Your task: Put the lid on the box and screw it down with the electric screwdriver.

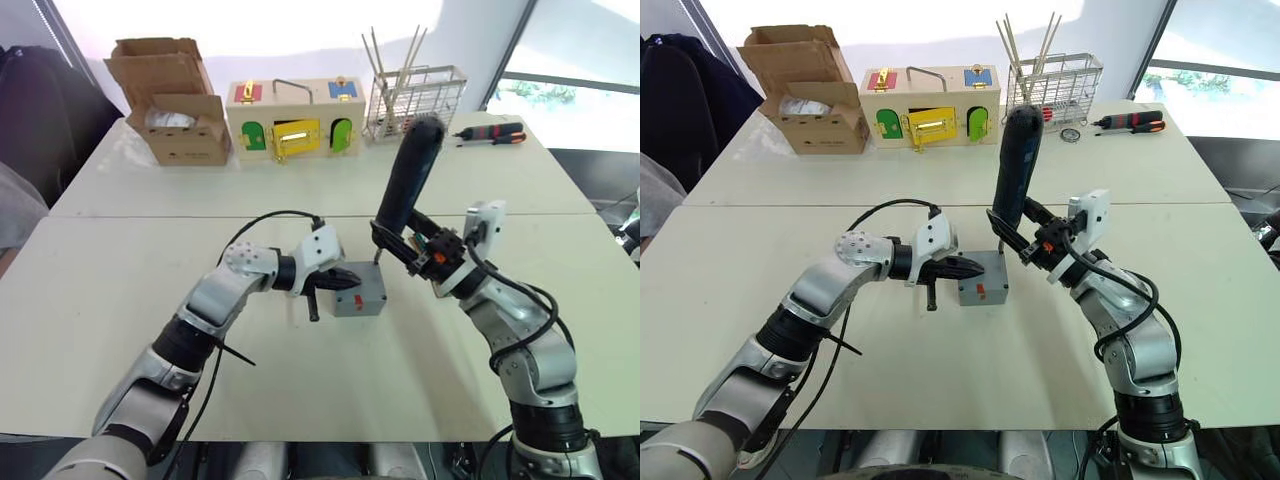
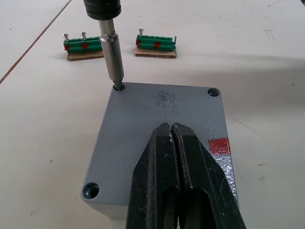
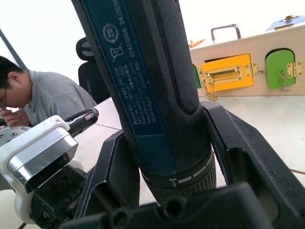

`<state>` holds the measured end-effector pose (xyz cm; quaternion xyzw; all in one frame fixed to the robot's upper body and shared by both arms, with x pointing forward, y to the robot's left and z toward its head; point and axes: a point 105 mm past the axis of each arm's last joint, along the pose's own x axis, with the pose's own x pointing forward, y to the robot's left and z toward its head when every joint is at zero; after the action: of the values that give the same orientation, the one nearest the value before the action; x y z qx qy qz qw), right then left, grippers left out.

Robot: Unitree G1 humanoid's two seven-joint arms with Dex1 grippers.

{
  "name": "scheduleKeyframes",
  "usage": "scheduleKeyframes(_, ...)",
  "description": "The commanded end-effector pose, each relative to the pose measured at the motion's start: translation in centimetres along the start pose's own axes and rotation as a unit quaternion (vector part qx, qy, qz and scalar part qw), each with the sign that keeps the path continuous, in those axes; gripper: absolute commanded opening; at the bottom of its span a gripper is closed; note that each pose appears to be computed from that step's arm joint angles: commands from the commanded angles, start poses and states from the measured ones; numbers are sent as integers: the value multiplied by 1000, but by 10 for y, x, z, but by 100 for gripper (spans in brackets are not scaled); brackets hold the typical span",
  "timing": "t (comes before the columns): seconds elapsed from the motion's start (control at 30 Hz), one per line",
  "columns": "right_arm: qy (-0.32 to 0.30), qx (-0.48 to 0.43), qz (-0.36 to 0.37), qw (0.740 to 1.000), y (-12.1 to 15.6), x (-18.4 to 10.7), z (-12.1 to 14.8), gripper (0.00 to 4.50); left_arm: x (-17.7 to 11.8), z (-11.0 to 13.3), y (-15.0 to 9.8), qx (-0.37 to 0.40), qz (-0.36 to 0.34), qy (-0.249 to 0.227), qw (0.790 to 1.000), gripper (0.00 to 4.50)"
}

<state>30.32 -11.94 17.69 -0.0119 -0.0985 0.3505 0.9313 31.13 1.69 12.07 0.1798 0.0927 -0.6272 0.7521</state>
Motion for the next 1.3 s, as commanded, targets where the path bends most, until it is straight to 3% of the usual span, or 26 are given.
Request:
scheduleKeyframes(0.03,76,65,11,995,15,-4,-50,182,4,-15,-4,-23,-3,18,1000,0)
scheduleKeyframes(1.3,115,57,-11,992,11,-5,-77,182,9,-23,-9,-30,2,23,999,0)
